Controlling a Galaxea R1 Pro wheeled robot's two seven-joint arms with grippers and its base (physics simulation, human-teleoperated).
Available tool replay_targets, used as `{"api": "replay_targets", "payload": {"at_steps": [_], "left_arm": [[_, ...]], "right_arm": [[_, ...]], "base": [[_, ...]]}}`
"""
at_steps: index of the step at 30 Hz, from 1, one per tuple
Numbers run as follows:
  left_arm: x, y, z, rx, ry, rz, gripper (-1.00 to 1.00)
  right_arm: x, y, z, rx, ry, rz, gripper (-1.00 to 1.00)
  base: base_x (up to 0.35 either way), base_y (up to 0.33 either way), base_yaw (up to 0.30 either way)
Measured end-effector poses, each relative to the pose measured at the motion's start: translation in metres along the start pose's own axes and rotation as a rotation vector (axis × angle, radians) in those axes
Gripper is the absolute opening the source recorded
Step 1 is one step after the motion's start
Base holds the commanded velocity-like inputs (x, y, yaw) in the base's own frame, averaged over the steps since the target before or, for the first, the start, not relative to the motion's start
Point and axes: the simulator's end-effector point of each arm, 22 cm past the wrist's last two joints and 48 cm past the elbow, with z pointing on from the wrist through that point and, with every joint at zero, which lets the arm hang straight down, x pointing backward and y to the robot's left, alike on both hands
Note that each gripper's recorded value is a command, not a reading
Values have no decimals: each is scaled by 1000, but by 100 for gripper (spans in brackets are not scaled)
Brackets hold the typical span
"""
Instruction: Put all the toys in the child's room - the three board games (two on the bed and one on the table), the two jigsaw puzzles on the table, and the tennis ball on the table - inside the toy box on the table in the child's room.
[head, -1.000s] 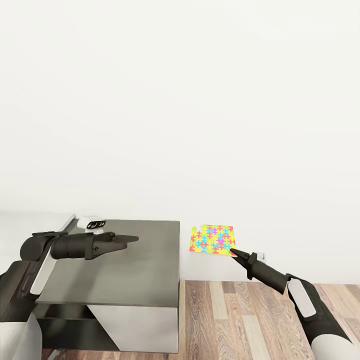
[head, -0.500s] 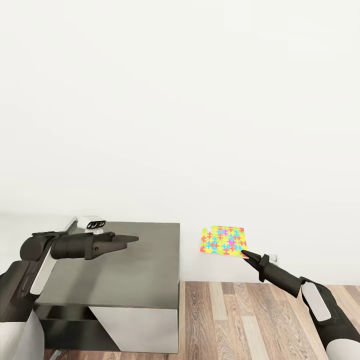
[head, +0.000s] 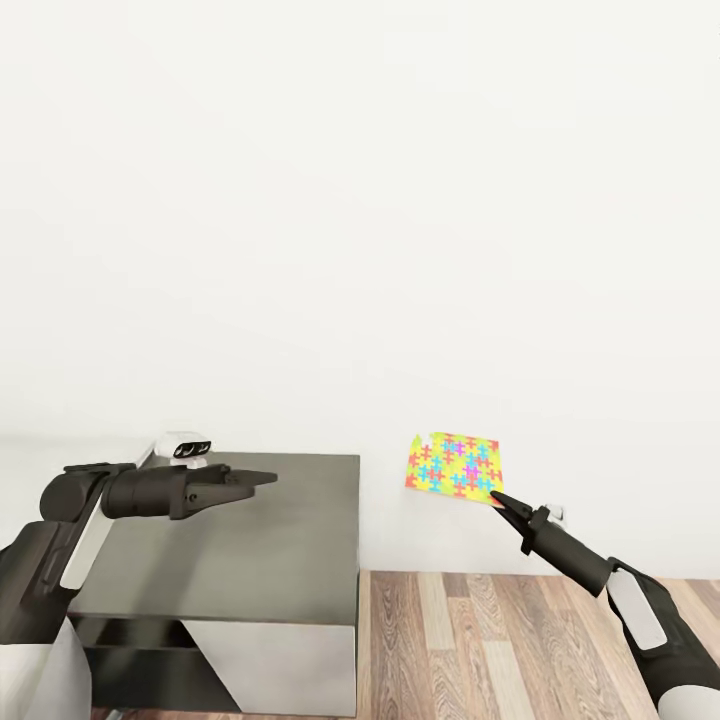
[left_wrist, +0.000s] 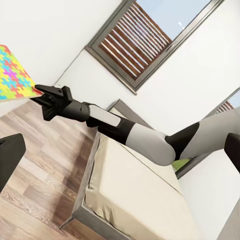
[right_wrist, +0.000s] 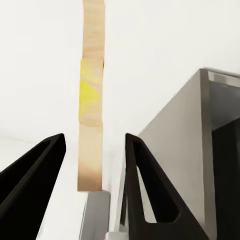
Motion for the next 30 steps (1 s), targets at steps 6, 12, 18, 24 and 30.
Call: {"api": "replay_targets", "payload": {"at_steps": [6, 12, 18, 24, 30], "left_arm": [[-6, -10, 1, 1, 2, 9, 100], [-12, -20, 2, 2, 2, 19, 100], [-17, -30, 2, 3, 2, 28, 100], [-23, -40, 2, 3, 2, 38, 100], [-27, -50, 3, 5, 2, 48, 100]], "right_arm": [[-3, 14, -2, -11, -3, -9, -100], [-4, 26, -3, -19, -5, -16, -100], [-6, 38, -4, -26, -6, -22, -100], [-8, 50, -6, -34, -8, -29, -100], [-9, 62, -8, -42, -10, -36, -100]], "base": [[0, 0, 0], [-1, 0, 0], [-145, 0, 0], [-69, 0, 0], [-7, 0, 0]]}}
